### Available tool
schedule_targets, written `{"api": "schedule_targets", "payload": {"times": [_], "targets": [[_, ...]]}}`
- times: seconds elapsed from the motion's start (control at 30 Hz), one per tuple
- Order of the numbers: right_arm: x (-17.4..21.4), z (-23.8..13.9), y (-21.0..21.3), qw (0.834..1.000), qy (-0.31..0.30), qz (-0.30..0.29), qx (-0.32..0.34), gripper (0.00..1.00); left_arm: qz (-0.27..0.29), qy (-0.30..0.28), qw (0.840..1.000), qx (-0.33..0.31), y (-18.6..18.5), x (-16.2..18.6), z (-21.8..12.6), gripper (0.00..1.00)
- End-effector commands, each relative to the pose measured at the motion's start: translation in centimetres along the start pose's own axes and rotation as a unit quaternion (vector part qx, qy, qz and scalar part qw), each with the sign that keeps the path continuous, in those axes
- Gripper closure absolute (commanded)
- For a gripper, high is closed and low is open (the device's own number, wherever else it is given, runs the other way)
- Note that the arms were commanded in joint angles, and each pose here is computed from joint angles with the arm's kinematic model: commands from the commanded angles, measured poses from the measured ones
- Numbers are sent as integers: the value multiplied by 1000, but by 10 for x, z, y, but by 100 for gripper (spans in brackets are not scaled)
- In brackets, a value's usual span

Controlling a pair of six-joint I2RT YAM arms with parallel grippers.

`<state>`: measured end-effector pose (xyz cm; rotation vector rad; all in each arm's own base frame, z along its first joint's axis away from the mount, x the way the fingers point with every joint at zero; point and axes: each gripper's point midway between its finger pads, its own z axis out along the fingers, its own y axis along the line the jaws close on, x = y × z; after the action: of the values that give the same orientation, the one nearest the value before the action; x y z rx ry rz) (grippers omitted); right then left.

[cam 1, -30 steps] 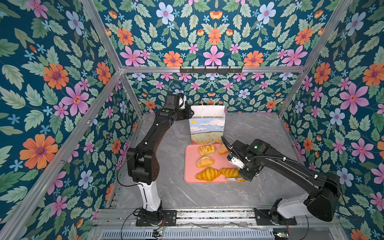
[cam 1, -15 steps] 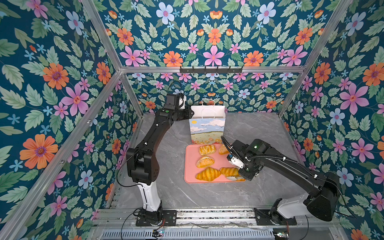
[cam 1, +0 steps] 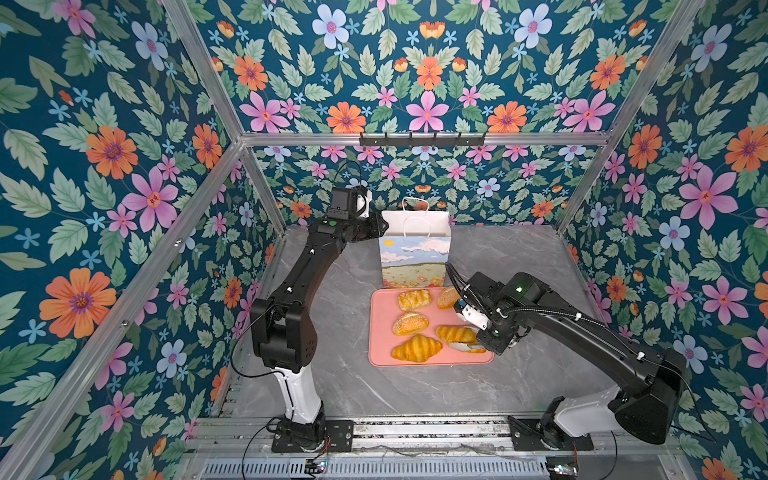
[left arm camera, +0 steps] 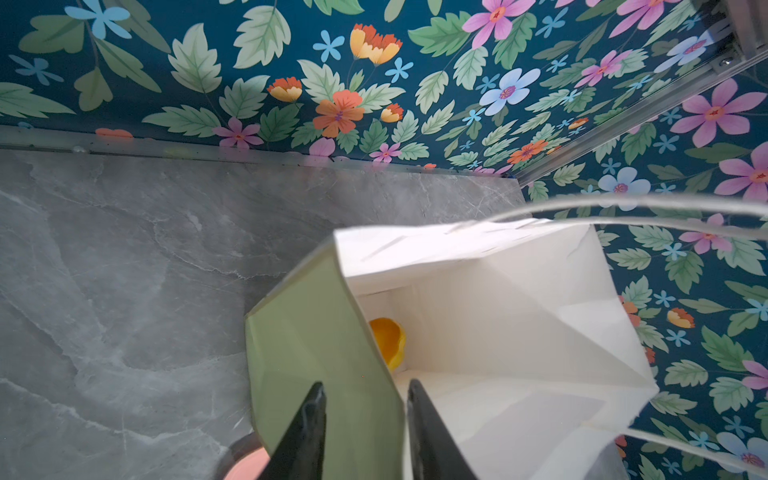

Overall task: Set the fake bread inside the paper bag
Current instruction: 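Lift the croissant off the pink tray with the tongs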

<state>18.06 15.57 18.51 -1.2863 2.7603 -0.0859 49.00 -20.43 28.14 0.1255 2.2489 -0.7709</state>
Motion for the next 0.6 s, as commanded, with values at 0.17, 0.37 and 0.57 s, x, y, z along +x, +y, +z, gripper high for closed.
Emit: {"api": "schedule_targets", "payload": {"times": [0.17,0.37,0.57], "targets": [[1,-26,2,998,-49,20,-25,60,1,-12,1000,20,-9,-8,-4,65],[-1,-39,-8,997,-61,40,-27,59,1,-23,999,28,-15,-13,-9,65],[-6,-51,-32,995,-80,65,-3,59,-2,-24,999,36,-18,-14,-9,64]]}}
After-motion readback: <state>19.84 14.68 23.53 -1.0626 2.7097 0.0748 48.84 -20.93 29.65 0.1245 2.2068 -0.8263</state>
